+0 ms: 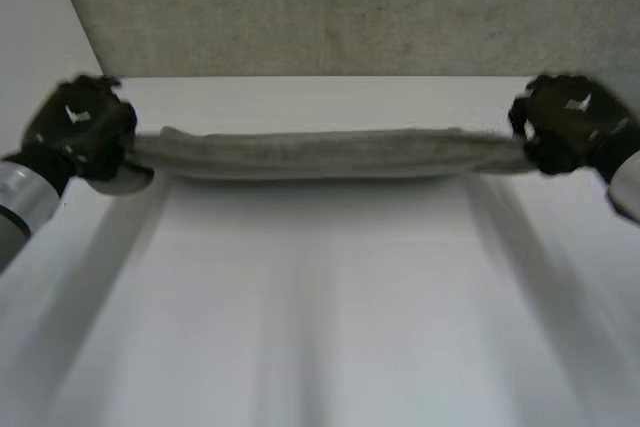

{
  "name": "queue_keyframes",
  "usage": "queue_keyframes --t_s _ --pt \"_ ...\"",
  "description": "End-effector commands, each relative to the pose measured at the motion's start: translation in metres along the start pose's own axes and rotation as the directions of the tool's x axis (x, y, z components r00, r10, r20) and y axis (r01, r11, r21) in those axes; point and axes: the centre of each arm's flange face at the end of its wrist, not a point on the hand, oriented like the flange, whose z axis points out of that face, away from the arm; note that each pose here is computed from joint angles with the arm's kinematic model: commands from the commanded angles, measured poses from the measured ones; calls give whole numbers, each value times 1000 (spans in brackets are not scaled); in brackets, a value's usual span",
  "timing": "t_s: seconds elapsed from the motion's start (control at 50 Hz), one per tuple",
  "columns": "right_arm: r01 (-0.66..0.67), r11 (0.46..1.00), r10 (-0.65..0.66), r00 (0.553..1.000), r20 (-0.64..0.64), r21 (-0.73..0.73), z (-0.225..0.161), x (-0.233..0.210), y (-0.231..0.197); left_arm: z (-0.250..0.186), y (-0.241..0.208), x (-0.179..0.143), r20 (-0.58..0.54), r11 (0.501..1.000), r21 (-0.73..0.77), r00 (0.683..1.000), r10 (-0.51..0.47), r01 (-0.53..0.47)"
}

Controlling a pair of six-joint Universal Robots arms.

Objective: Fold the towel.

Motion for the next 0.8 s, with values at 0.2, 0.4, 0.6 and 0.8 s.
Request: queue_keyframes --t_s 0.2,0.4,0.6,0.8 --pt "14 1000 -14 997 79 -6 -50 18 -39 -48 -47 -8 -65 994 37 993 -100 103" --pt "4 992 13 990 140 -126 -3 25 15 -11 9 -7 -150 988 -97 980 -132 118" --pt "95 976 -61 983 172 -196 53 2 47 44 53 3 -183 987 -156 983 11 -40" --pt "137 978 -116 983 141 -155 102 -4 85 85 91 5 -168 979 -182 984 57 -88"
